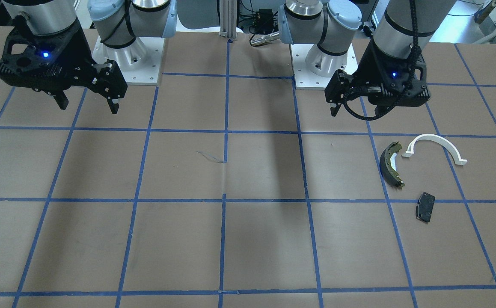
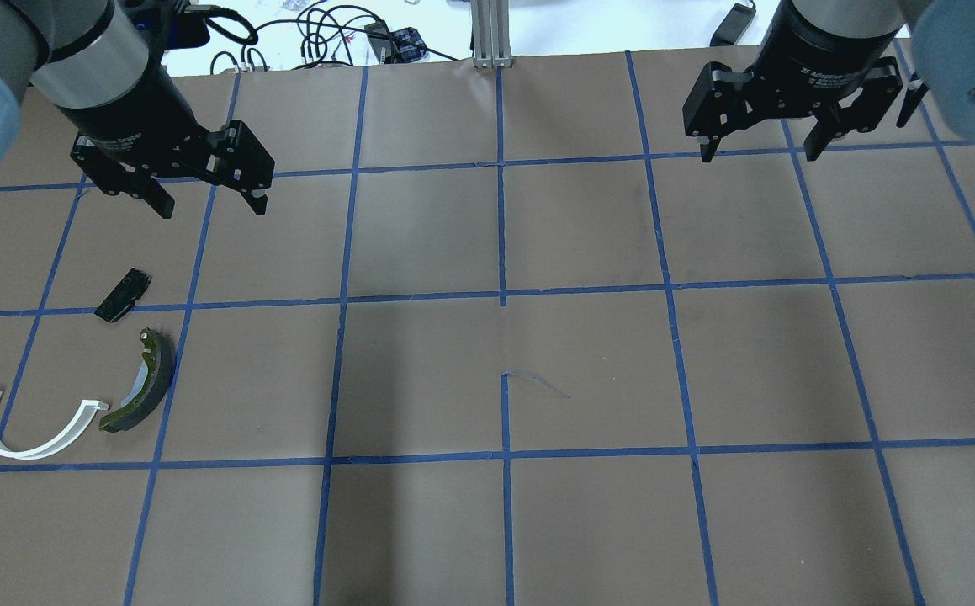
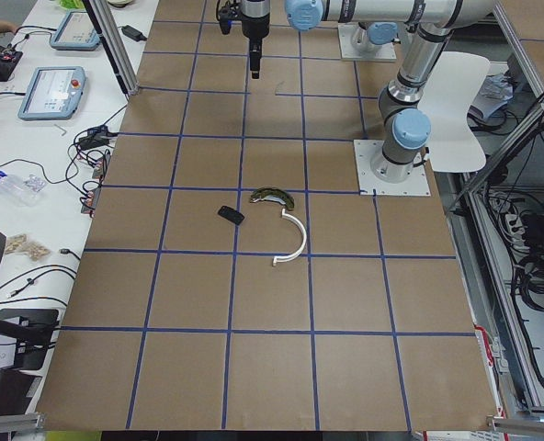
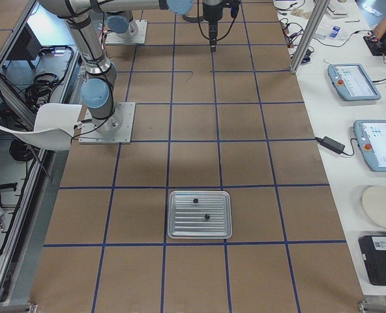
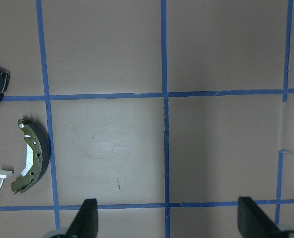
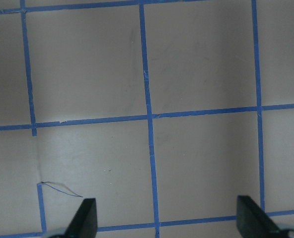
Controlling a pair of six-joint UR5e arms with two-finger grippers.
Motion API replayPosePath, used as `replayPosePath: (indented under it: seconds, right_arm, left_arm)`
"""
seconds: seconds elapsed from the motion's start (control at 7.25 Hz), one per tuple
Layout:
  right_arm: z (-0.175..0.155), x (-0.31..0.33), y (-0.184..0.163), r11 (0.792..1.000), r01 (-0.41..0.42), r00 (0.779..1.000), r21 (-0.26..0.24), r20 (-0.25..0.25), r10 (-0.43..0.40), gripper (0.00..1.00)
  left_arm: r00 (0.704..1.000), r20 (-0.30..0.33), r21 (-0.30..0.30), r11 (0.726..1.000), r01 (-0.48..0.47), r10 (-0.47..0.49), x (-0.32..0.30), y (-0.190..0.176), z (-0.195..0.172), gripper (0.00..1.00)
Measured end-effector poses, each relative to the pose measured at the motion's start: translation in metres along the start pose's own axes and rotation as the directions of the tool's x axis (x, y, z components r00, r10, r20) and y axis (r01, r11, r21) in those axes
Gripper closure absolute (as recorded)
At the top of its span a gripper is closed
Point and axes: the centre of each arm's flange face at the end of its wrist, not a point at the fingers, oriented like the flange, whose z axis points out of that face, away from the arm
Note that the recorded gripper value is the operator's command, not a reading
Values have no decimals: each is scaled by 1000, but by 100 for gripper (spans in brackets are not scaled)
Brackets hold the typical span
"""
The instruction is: Place bearing gear from tray to pile
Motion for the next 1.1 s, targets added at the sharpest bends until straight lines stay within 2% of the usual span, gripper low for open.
replayPosePath:
  seconds: [0.69,1.1]
  right_arm:
    - [-1,0,-1,1000,15,1000,0,-3,-15,0]
    - [-6,3,0,1000,19,1000,4,-17,-19,0]
  left_arm:
    - [1000,0,1,1000,-22,22,4,0,0,0]
    - [1000,3,30,999,-26,26,5,6,-5,0]
